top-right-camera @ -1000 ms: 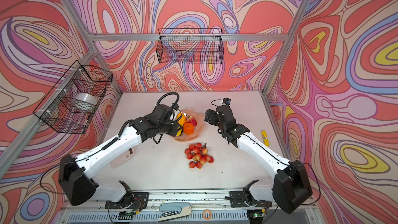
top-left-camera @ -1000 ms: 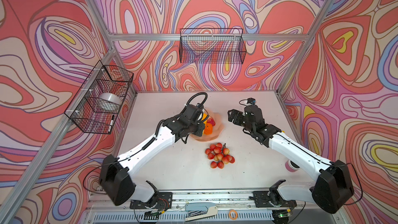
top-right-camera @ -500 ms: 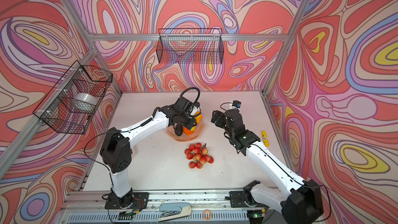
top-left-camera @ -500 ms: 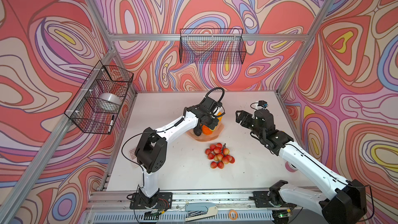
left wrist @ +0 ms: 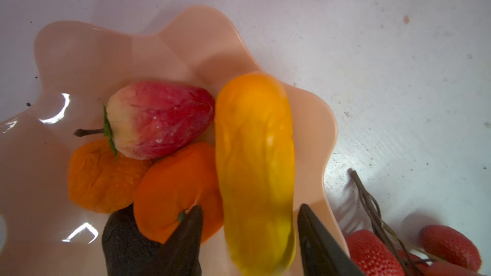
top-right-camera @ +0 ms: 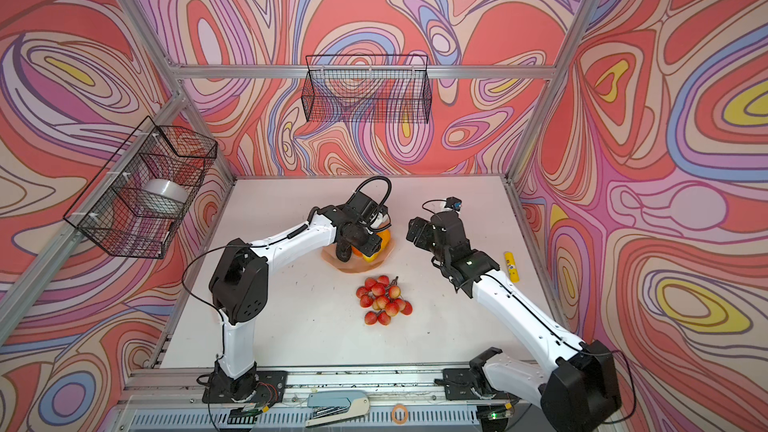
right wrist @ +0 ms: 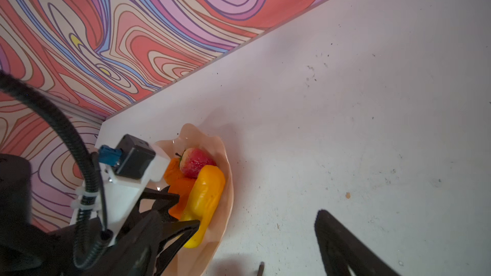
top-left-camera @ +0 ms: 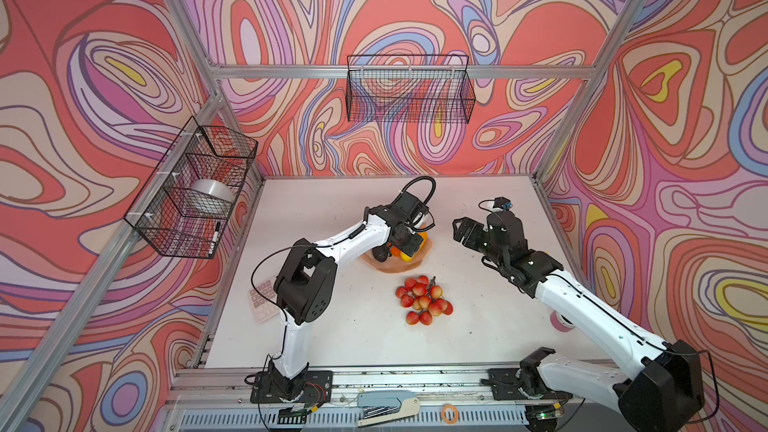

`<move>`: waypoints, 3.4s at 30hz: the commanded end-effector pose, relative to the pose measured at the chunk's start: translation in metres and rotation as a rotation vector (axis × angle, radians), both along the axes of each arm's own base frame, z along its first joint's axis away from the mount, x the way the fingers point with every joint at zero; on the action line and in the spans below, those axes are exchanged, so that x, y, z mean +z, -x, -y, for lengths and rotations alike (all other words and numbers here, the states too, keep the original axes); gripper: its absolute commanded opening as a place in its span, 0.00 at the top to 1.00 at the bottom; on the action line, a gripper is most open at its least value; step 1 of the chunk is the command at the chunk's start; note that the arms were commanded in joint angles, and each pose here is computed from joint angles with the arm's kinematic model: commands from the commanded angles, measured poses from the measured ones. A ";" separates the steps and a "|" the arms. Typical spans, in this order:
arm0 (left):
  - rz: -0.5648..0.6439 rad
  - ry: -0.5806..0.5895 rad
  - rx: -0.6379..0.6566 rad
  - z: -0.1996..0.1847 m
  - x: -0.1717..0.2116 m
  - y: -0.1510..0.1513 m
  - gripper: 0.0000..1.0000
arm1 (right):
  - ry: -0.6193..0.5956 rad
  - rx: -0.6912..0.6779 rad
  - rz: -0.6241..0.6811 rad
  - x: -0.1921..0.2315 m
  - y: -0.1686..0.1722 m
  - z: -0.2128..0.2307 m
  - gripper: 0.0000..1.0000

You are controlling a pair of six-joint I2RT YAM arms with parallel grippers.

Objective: Place and organize the fake fruits in the fruit bowl
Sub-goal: 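Lower the yellow fruit into the bowl and open the left gripper, then grasp the red lychee bunch stem with the right gripper while the left arm retracts, then lay the lychee bunch on top of the bowl fruit and release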

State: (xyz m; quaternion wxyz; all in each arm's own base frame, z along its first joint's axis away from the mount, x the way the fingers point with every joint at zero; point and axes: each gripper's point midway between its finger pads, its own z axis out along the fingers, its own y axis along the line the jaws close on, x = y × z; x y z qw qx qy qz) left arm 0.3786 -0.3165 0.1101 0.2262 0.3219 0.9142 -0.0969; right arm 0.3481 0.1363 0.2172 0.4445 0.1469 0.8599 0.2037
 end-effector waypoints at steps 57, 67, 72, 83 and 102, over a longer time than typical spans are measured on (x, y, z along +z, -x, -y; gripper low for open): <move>0.460 0.596 0.593 -0.237 0.160 0.040 0.08 | 0.135 0.227 -0.241 -0.086 0.107 -0.072 0.75; 0.461 0.612 0.586 -0.236 0.162 0.040 0.08 | 0.188 0.197 -0.021 0.013 0.083 -0.065 0.74; 0.462 0.616 0.584 -0.236 0.163 0.041 0.08 | 0.213 0.232 0.081 0.042 0.051 -0.096 0.73; 0.472 0.620 0.588 -0.238 0.167 0.045 0.08 | 0.111 0.376 0.130 0.033 -0.037 -0.170 0.71; 0.473 0.611 0.600 -0.240 0.168 0.045 0.08 | 0.057 0.432 -0.045 -0.051 -0.067 -0.188 0.15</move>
